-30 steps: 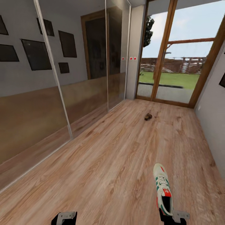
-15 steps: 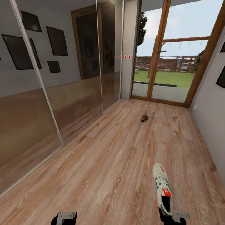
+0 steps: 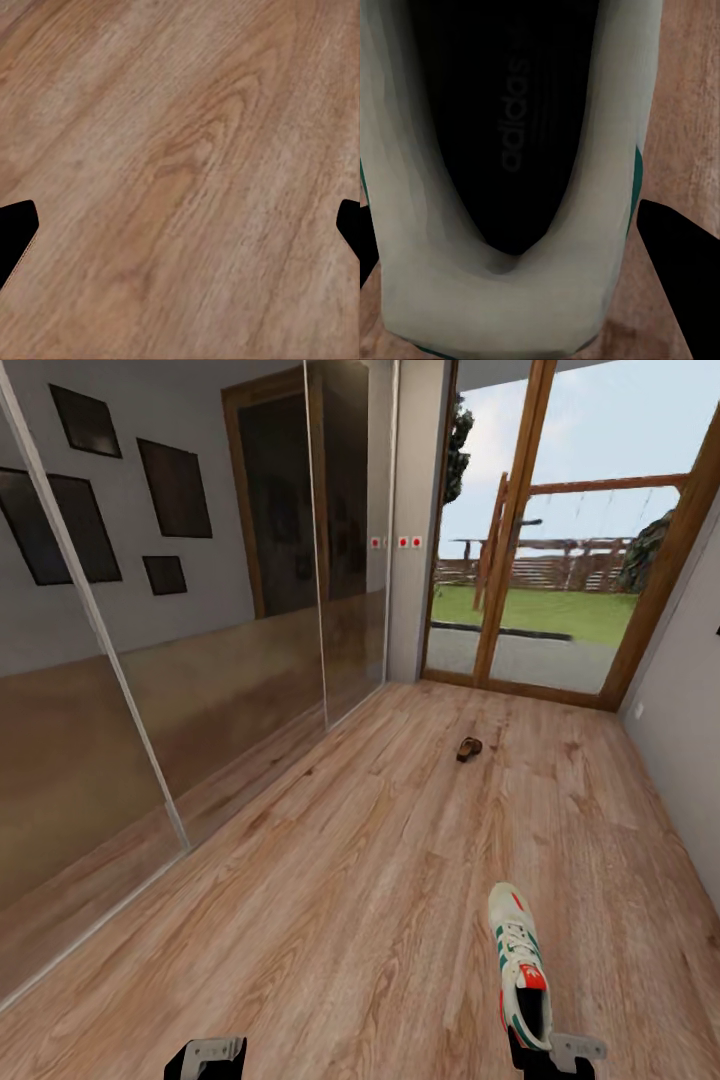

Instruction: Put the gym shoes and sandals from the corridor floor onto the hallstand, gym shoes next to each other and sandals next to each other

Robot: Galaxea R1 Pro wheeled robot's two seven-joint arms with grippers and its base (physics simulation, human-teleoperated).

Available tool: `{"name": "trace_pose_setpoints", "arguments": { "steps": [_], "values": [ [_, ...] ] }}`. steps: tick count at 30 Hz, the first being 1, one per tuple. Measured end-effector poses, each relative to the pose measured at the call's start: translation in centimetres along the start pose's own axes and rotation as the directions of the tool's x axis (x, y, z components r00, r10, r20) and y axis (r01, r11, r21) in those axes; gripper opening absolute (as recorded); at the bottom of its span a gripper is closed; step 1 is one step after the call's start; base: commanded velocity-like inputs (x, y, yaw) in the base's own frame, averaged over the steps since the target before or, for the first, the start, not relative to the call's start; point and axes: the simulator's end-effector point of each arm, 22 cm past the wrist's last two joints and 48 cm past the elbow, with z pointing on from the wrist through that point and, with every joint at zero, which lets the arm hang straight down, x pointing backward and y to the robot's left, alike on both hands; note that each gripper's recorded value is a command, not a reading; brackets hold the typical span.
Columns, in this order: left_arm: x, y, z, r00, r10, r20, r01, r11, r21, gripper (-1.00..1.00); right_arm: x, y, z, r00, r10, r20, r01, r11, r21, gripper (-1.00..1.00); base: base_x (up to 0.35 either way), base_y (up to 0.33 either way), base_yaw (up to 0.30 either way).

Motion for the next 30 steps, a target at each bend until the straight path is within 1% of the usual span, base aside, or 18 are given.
{"name": "trace_pose_setpoints", "arguments": {
  "steps": [4, 12, 23, 30],
  "values": [
    [0.03, 0.01, -0.01, 1.000, -0.001, -0.001, 0.001, 1.000, -0.001, 1.00, 0.03, -0.03, -0.01, 1.000, 0.000, -0.001, 0.000, 1.000, 0.001, -1.00, 0.340, 0.000, -0.104],
    [0.06, -0.03, -0.01, 1.000, 0.000, -0.002, 0.000, 1.000, 0.001, 1.00, 0.04, -0.08, -0.02, 1.000, 0.001, -0.001, -0.001, 1.000, 0.003, -1.00, 0.340, -0.010, -0.280],
    [0.05, -0.02, -0.01, 1.000, 0.000, -0.001, 0.000, 1.000, 0.000, 1.00, 0.10, -0.07, -0.04, 1.000, 0.001, -0.002, -0.001, 1.000, 0.003, -1.00, 0.340, -0.083, -0.288],
    [0.01, 0.03, 0.00, 1.000, 0.000, 0.000, 0.000, 1.000, -0.001, 1.00, 0.11, 0.00, -0.04, 1.000, 0.002, -0.002, -0.002, 1.000, 0.002, -1.00, 0.340, -0.018, -0.281]
  ]
}}
